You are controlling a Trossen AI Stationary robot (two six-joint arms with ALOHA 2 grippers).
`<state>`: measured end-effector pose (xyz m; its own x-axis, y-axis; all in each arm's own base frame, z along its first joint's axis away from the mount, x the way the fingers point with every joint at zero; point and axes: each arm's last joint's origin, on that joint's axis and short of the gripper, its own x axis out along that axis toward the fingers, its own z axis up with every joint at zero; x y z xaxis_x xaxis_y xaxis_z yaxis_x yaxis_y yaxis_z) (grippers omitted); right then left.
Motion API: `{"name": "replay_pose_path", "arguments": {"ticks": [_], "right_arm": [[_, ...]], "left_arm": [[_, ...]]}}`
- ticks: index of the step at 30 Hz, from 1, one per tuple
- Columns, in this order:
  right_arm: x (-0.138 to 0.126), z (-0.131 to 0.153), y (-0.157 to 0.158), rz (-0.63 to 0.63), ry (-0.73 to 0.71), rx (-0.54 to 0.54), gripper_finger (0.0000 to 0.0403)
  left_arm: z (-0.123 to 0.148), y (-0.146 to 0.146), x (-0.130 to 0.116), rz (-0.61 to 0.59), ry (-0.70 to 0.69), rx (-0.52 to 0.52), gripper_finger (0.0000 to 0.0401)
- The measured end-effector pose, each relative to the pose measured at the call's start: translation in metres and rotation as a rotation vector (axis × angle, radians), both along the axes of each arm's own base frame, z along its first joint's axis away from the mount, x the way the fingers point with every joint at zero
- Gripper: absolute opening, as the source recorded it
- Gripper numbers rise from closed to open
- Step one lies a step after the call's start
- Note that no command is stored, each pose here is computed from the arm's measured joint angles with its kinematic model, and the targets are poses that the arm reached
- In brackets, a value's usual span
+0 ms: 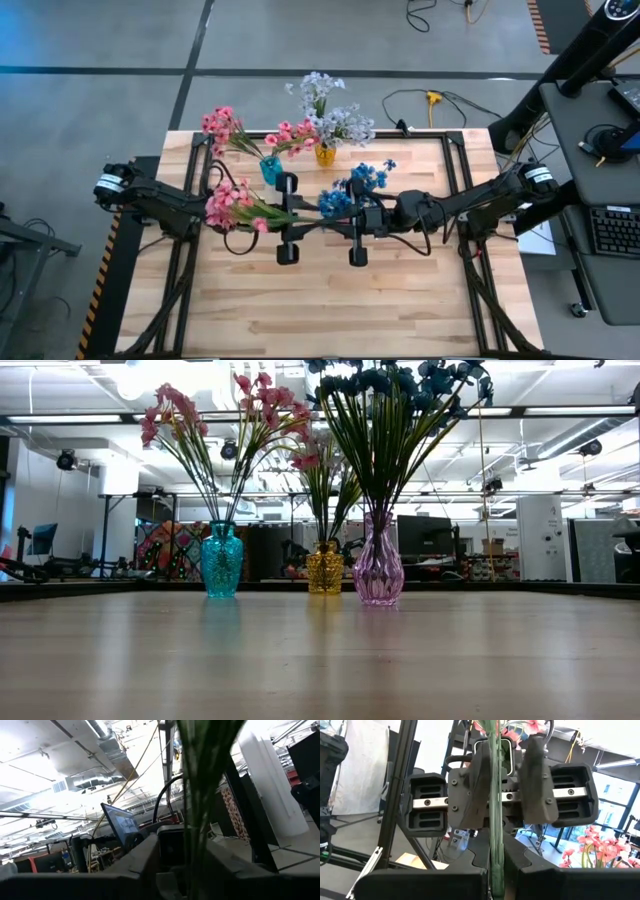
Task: Sort flowers into vase by color
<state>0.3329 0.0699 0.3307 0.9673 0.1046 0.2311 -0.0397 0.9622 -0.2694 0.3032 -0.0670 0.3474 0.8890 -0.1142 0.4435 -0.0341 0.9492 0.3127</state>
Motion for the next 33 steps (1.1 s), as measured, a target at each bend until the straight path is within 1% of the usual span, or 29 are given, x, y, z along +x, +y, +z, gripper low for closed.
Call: {"name": "replay_pose_path", "arguments": {"ticks": [6,8,10,13,20,26,29,33], "right_arm": [[0.0,0.0,0.0,-0.004,0.0,0.01,0.0011],[0.0,0.0,0.0,-0.006,0.003,0.021,0.0011],[0.0,-0.001,-0.001,-0.019,0.013,0.019,0.0014],[0.0,-0.002,-0.001,-0.022,0.022,0.019,0.0032],[0.0,-0.002,-0.001,-0.016,0.037,0.041,0.0117],[-0.008,0.003,-0.001,-0.077,0.072,0.061,0.0173],[-0.014,0.008,-0.001,-0.085,0.084,0.07,0.0189],[-0.024,0.016,0.001,-0.075,0.089,0.074,0.0201]], "left_arm": [[0.0,0.0,0.0,-0.002,0.008,0.004,0.0019],[0.0,0.0,-0.001,-0.002,0.016,0.006,0.0006],[0.0,0.0,-0.001,-0.002,0.023,0.006,0.0007],[-0.001,0.0,0.0,-0.003,0.033,0.006,0.0002],[0.0,0.001,-0.003,0.005,0.054,0.007,0.0],[0.01,0.004,-0.018,0.0,0.117,0.001,0.0],[0.016,0.007,-0.03,-0.008,0.167,-0.01,0.0],[0.023,0.008,-0.045,-0.02,0.213,-0.006,0.0]]}}
